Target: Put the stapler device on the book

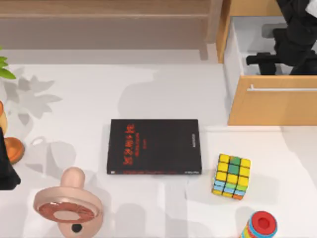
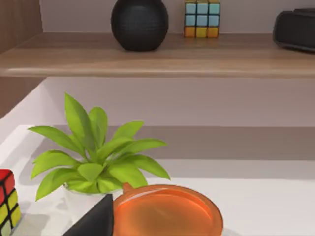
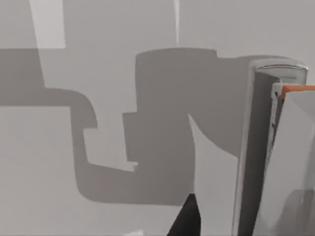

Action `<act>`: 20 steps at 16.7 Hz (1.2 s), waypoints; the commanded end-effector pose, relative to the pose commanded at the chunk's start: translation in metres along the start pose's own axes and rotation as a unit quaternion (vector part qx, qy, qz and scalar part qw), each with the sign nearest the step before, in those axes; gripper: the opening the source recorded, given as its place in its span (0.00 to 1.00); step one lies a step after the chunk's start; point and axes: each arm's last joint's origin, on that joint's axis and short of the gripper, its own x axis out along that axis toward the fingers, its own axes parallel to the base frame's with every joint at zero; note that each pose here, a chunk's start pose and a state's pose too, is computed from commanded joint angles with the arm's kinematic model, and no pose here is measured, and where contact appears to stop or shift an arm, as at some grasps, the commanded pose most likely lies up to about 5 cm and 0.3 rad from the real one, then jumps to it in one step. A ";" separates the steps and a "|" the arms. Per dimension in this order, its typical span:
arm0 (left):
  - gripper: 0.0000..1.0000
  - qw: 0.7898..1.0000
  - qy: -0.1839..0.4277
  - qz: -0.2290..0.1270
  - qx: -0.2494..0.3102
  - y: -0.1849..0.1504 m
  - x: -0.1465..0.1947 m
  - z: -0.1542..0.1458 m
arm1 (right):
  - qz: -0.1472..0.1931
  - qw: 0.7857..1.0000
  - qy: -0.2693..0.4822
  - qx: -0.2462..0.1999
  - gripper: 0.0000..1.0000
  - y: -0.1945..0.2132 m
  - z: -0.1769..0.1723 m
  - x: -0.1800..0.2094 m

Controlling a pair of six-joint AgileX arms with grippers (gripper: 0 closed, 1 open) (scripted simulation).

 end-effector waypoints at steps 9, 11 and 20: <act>1.00 1.000 0.000 0.000 0.000 0.000 0.000 0.000 | 0.000 1.000 0.000 0.000 0.00 0.000 0.000 0.000; 1.00 1.000 0.000 0.000 0.000 0.000 0.000 0.000 | 0.000 1.000 0.000 0.000 0.00 0.000 0.000 0.000; 1.00 1.000 0.000 0.000 0.000 0.000 0.000 0.000 | -0.032 0.999 -0.024 0.009 0.00 0.007 -0.010 -0.051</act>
